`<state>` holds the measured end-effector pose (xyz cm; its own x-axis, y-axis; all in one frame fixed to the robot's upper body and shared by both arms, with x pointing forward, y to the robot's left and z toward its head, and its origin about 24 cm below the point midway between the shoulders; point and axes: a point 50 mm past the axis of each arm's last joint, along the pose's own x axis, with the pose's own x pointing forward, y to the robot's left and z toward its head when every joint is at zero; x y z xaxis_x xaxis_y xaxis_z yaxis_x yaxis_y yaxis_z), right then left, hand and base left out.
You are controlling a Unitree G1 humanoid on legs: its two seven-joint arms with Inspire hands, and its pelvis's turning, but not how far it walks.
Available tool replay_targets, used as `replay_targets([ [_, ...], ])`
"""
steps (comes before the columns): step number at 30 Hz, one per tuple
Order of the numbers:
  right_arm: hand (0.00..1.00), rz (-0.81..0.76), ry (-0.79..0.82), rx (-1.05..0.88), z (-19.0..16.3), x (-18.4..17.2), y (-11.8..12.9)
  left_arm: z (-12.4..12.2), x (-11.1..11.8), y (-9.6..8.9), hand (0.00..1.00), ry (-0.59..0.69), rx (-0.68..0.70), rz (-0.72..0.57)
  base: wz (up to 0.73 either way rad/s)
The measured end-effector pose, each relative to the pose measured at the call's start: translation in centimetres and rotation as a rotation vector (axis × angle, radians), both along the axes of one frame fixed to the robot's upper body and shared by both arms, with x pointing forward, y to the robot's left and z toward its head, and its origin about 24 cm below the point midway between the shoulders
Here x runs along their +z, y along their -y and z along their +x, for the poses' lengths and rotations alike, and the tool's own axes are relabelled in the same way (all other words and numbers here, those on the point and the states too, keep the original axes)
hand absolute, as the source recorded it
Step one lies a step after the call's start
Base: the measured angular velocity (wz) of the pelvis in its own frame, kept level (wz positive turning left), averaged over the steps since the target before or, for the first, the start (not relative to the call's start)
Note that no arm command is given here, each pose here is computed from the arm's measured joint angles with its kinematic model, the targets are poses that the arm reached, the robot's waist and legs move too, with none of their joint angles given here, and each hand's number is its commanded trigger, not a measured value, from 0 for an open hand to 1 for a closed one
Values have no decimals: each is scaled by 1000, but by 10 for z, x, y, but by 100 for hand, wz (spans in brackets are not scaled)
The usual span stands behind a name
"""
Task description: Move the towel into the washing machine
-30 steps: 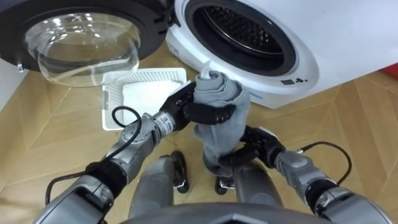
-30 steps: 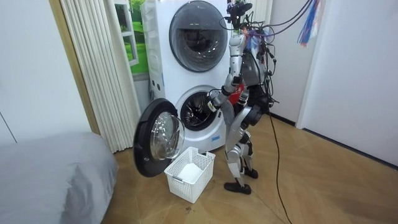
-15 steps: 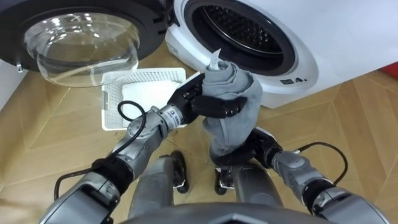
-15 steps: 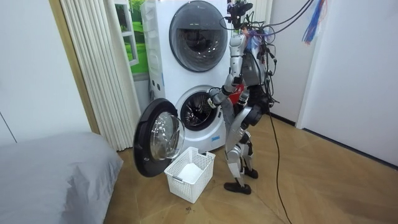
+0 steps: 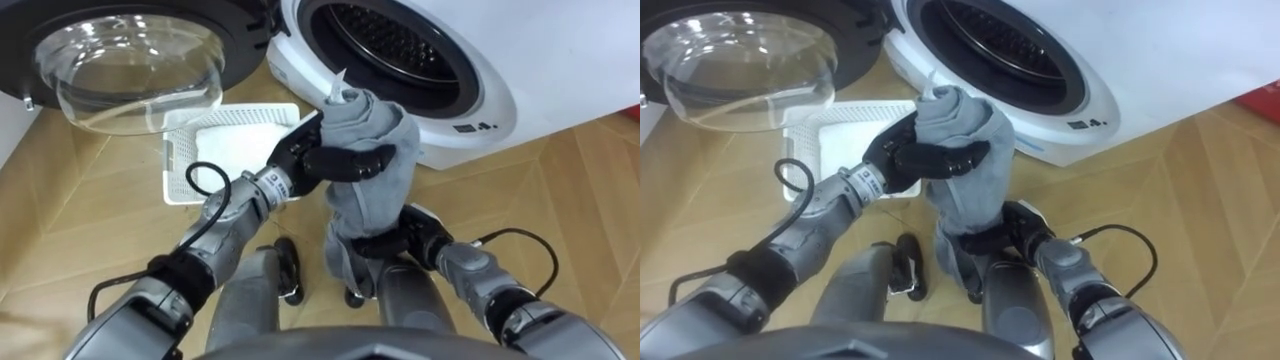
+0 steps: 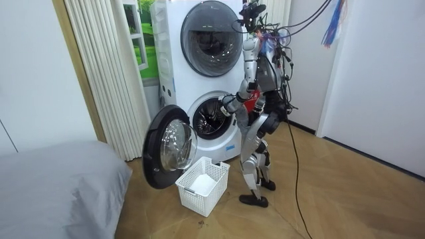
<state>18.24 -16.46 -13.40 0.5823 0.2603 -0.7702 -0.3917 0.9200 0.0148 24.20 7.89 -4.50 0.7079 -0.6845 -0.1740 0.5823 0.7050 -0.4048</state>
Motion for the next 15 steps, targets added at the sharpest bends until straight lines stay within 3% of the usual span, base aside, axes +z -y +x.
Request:
replay_targets([
  [3, 100, 1, 0, 5, 1, 0, -1, -2, -2, -3, 100, -9, -2, -6, 0],
  [4, 100, -2, -2, 11, 1, 0, -2, -3, -3, -5, 85, -16, 4, -8, 0],
  [5, 100, -2, -3, 11, 1, 0, -2, -4, -4, -6, 25, -22, 10, -13, 0],
  [6, 100, -1, -4, 11, 0, 0, -2, -5, -5, -8, 0, -33, 20, -20, 0],
  [15, 100, -6, -20, 2, -6, -3, 1, -14, -12, -12, 0, -63, 42, -29, 1],
])
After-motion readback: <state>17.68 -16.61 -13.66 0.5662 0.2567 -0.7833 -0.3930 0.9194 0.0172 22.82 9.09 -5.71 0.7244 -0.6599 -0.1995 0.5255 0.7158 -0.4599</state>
